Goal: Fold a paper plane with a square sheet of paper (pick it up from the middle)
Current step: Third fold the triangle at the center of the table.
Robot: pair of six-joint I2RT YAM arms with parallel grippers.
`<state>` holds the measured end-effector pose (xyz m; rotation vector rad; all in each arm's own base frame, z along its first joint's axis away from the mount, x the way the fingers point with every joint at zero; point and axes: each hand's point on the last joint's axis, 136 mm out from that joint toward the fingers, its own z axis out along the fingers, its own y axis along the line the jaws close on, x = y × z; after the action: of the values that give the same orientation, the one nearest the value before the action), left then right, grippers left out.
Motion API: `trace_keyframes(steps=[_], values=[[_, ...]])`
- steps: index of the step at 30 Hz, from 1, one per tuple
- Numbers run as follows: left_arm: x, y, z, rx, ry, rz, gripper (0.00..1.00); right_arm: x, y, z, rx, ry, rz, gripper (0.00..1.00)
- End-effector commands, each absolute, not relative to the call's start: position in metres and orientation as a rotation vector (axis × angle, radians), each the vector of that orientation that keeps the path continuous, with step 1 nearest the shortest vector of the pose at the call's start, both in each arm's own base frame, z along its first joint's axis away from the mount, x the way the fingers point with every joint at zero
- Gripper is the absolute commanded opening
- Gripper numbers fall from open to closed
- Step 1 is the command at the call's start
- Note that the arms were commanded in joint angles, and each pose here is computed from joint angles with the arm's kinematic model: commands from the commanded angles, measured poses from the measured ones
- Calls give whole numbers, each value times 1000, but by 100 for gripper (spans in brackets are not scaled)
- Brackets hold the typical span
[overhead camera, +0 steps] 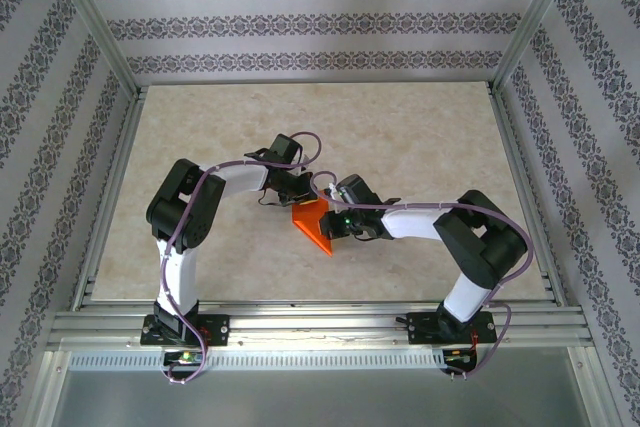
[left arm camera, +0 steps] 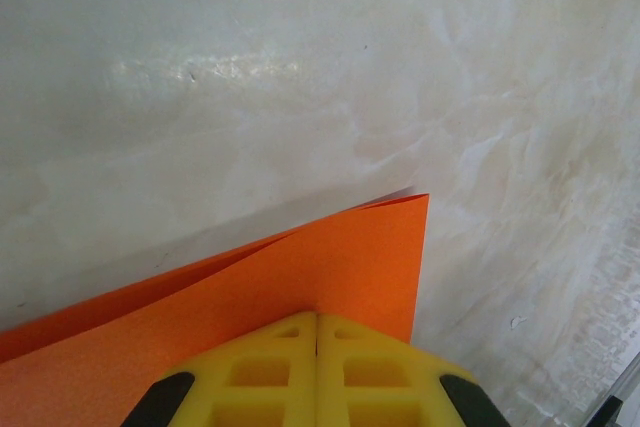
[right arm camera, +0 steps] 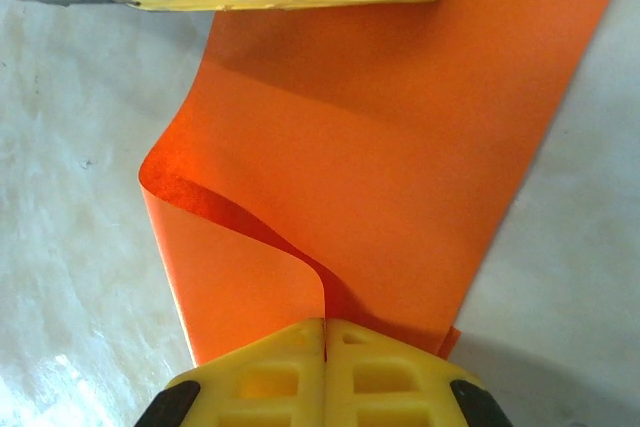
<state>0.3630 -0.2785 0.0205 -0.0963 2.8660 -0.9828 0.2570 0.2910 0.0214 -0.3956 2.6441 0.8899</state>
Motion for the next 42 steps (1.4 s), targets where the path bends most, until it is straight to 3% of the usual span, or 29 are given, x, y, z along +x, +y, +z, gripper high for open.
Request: trace_keyframes(steps=[1, 42], values=[[352, -275, 20, -111, 2896, -965, 7, 266, 293, 24, -367, 2636, 888, 0], [351, -275, 19, -134, 2886, -977, 7, 258, 282, 8, -276, 2686, 870, 0]])
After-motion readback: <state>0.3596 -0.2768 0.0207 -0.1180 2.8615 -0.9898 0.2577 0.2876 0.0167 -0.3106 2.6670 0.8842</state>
